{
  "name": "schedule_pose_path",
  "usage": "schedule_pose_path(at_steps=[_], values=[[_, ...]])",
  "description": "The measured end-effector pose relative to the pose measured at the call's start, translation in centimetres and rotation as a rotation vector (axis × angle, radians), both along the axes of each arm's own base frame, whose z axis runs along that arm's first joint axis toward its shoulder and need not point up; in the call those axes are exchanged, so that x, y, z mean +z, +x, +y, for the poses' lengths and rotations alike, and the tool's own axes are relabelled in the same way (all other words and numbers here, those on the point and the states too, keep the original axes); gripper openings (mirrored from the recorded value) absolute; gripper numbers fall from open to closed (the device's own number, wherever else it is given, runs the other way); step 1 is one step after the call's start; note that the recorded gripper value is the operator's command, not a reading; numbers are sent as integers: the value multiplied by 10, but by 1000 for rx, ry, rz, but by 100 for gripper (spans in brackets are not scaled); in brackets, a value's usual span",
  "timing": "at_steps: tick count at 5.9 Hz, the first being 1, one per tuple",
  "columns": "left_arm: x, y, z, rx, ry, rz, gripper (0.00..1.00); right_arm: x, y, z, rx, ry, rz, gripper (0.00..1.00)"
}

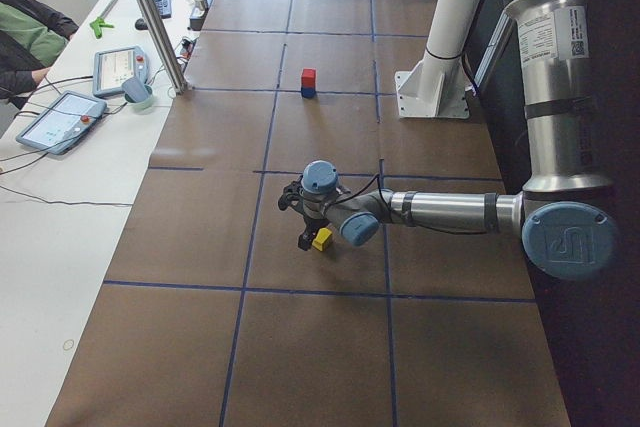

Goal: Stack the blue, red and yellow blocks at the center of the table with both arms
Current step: 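Lower the left gripper and grasp the yellow cube, then carry the yellow cube with the left gripper over the red cube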

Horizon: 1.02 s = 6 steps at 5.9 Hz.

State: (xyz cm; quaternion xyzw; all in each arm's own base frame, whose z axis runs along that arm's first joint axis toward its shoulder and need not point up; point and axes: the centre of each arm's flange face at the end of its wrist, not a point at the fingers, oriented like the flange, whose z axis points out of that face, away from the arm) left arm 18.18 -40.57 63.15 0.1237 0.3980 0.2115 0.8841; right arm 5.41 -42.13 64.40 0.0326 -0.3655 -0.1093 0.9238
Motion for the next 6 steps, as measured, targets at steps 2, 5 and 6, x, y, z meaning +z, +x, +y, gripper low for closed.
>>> schedule_pose_path(at_steps=[2,5,6], values=[[13,13,6,31,-19,-17,100,1,0,0,-1,-1,0,100],[15,26,8,56,-20,-20,5,1,0,0,-1,-1,0,100],[9,29,6,59,-13,-12,5,1,0,0,-1,-1,0,100]])
